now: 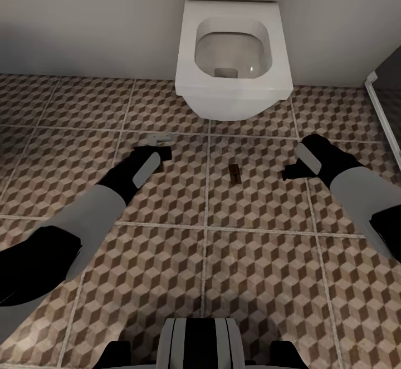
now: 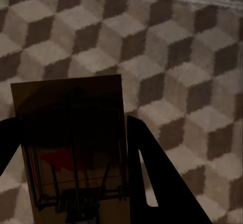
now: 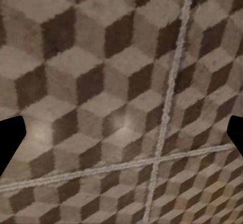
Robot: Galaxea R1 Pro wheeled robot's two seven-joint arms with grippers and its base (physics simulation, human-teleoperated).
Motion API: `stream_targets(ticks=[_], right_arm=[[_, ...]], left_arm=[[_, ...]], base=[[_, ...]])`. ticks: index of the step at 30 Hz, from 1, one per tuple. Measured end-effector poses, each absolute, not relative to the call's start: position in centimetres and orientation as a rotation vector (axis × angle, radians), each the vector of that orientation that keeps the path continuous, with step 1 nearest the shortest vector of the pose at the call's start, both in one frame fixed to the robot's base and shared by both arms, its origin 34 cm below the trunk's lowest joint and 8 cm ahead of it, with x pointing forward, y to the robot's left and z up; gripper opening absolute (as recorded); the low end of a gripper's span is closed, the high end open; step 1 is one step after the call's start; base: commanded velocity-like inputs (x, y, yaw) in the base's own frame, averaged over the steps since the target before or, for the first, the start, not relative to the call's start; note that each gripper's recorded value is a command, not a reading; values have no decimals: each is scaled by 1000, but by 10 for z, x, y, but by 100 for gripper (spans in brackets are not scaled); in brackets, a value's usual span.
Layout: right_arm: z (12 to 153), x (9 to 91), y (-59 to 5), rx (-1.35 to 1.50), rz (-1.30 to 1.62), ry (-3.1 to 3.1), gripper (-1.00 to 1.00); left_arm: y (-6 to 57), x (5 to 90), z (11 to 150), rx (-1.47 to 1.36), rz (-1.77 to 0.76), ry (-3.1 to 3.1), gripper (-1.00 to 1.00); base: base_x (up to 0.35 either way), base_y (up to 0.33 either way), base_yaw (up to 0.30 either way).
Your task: Take the four mousetraps from the cabinet in the bathroom and place them on the bathroom floor. Make sure all four end up on the same floor surface, and ensure that at least two of them are either under or directly next to the same bathroom sink.
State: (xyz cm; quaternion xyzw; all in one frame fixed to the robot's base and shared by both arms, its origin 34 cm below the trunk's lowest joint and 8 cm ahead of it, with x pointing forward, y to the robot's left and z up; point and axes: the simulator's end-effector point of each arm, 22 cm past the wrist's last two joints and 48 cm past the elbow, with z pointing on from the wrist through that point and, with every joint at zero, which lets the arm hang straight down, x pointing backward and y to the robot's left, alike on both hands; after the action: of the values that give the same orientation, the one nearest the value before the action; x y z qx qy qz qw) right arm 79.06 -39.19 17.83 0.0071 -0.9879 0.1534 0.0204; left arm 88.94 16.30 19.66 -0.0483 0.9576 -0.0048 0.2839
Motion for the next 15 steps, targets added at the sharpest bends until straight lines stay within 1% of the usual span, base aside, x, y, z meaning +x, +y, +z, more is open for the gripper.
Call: stream_targets(ticks=[15], right_arm=[[179, 791, -394, 18, 477, -3064, 100]], left_arm=[[140, 892, 201, -128, -53, 2533, -100]], base=[[0, 0, 0]])
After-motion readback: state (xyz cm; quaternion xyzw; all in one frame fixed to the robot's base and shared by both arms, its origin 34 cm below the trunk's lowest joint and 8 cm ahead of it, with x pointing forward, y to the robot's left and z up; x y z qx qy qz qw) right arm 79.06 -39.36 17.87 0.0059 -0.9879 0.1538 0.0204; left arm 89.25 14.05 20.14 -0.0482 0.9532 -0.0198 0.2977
